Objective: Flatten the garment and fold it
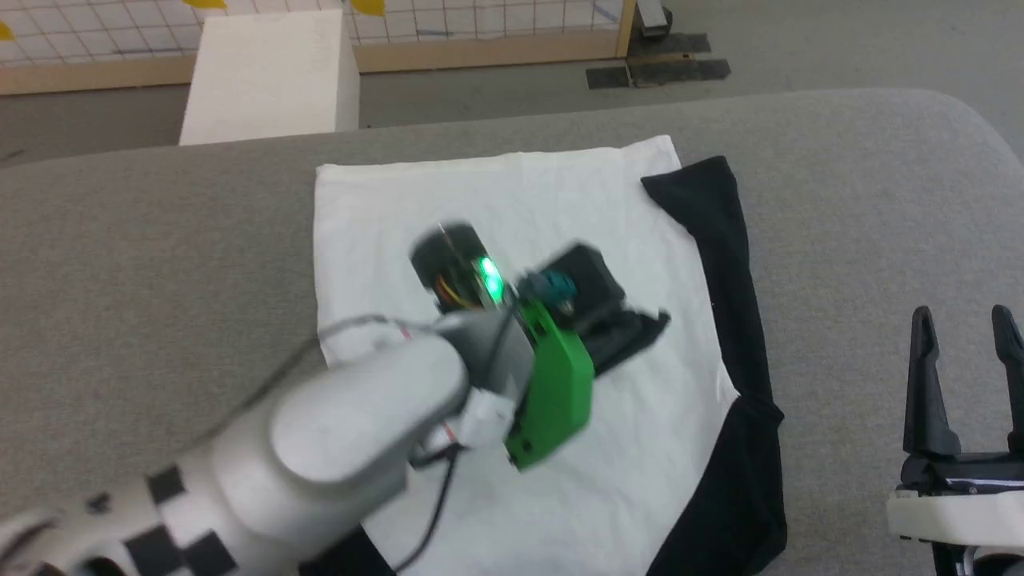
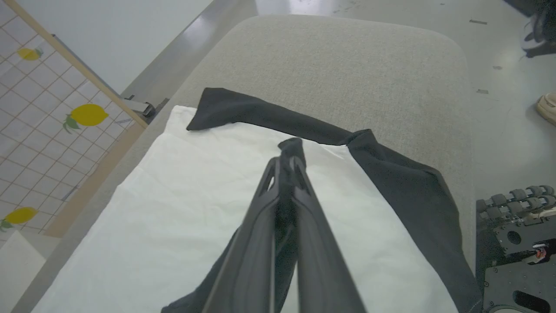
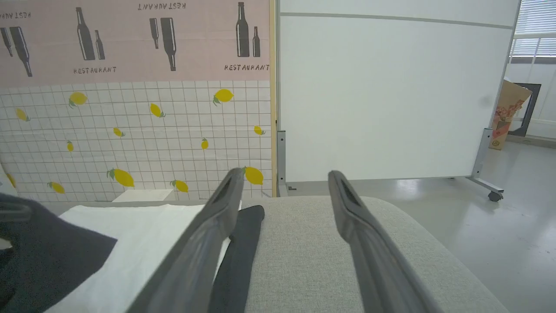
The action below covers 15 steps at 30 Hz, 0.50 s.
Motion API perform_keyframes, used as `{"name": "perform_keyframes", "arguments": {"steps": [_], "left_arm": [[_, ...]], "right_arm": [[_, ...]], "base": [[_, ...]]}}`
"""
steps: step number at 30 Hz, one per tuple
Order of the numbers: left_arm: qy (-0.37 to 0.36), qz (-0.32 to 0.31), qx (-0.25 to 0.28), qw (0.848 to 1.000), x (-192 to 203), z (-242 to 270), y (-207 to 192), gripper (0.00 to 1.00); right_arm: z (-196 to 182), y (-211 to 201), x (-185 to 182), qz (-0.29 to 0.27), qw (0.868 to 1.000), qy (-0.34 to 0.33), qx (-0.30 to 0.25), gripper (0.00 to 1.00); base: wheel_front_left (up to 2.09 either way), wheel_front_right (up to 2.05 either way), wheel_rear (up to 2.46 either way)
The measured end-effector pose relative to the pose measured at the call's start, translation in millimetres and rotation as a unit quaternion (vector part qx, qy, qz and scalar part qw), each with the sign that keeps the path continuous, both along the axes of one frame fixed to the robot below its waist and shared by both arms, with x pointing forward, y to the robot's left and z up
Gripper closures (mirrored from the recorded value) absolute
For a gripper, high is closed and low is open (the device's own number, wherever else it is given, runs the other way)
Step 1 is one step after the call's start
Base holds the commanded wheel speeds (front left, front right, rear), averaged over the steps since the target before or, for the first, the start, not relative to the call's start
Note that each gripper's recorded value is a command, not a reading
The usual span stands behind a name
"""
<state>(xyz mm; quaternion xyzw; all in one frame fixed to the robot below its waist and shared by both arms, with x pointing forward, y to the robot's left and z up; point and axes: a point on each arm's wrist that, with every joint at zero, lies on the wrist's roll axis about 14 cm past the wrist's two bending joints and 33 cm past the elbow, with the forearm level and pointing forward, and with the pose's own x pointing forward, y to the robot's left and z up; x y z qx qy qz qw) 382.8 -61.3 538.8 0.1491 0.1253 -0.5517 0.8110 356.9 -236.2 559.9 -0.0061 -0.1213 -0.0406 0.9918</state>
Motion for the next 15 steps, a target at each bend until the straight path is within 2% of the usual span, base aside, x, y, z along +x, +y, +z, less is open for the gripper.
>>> {"name": "perform_keyframes", "arguments": {"steps": [3, 8, 12, 14, 15], "left_arm": [[0.057, -0.014, 0.001, 0.998, -19, -40, -17, 1.0], [0.156, -0.025, 0.043, 0.987, -55, -120, -30, 1.0], [0.201, -0.054, 0.058, 0.976, -92, -143, -43, 1.0], [0.198, -0.062, 0.053, 0.977, -98, -147, -50, 0.98], [0.195, -0.059, 0.051, 0.978, -97, -148, -50, 0.28]], "right_arm": [[-4, -6, 2, -0.011, 1.0, 0.007, -0.003, 0.0], [-16, -19, 11, -0.032, 0.999, 0.024, -0.006, 0.0], [-23, -21, 15, -0.036, 0.999, 0.034, -0.005, 0.0], [-26, -24, 16, -0.041, 0.998, 0.04, -0.005, 0.0], [-26, -24, 16, -0.042, 0.998, 0.04, -0.005, 0.0]], "base": [[0.0, 0.0, 0.0], [0.0, 0.0, 0.0], [0.0, 0.0, 0.0], [0.0, 0.0, 0.0], [0.0, 0.0, 0.0]]}}
